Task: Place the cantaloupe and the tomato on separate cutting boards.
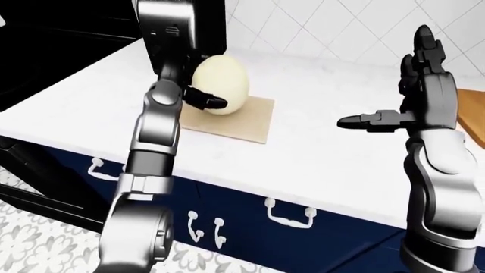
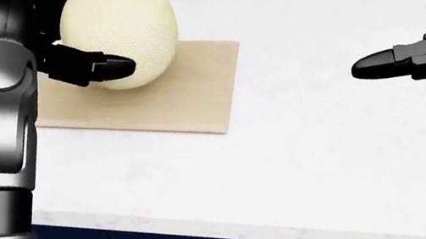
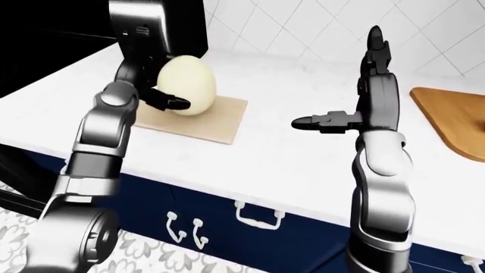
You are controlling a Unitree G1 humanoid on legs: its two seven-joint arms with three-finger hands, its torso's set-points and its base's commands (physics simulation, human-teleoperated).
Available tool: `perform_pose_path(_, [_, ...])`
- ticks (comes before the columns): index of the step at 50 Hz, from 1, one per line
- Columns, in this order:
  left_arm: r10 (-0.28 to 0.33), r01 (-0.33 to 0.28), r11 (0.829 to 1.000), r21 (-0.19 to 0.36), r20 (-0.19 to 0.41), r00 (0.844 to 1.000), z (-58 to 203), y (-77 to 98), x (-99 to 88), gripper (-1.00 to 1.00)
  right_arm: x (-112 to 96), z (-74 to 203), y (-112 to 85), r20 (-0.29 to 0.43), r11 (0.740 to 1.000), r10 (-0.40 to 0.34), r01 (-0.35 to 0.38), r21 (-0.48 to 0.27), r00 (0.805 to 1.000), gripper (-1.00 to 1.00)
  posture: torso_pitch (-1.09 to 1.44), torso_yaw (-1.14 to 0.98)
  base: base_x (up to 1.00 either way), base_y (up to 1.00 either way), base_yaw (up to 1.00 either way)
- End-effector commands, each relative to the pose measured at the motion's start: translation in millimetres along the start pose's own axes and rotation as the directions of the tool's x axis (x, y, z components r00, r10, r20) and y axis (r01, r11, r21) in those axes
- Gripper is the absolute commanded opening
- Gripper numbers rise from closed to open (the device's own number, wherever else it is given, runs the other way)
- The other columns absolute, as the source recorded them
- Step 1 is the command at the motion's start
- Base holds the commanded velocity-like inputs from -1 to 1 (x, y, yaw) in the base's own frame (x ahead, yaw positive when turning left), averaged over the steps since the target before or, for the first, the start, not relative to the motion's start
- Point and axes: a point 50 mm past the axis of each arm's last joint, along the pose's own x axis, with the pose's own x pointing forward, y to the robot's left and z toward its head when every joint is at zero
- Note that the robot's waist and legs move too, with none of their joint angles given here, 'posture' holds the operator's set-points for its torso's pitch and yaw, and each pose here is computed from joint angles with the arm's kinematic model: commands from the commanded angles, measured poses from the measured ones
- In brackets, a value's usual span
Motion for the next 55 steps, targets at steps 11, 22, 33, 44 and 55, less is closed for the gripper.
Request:
perform_pose_path(11, [0.029,-0.029,1.0,0.004,0.111,0.993,24.6,6.7,-3.5,0.25,0.3,15.3,-5.7,0.082,1.0,-0.026,0.027,-0.008,0.996,1.0,0.0,0.0,0.0,0.0,0.0])
perform_pose_path(22, [0.024,-0.025,1.0,0.009,0.108,0.994,22.4,5.3,-4.2,0.55,0.1,15.1,-6.1,0.081,1.0,-0.027,0.028,-0.009,0.996,1.0,0.0,0.0,0.0,0.0,0.0])
perform_pose_path(33, [0.026,-0.028,1.0,0.009,0.139,0.99,37.1,10.1,-12.9,0.85,-0.6,18.8,-7.4,0.085,1.0,-0.027,0.028,-0.008,0.996,1.0,0.0,0.0,0.0,0.0,0.0])
perform_pose_path(44, [0.025,-0.026,1.0,-0.001,0.189,0.982,55.8,15.9,-33.5,0.98,-0.4,17.6,-8.2,0.086,1.0,-0.029,0.03,-0.006,0.996,1.0,0.0,0.0,0.0,0.0,0.0])
perform_pose_path(55, [0.047,-0.034,0.998,-0.053,0.265,0.963,69.2,34.3,-91.8,1.0,-1.2,28.4,-19.1,0.099,0.999,-0.049,0.05,-0.005,0.994,1.0,0.0,0.0,0.0,0.0,0.0])
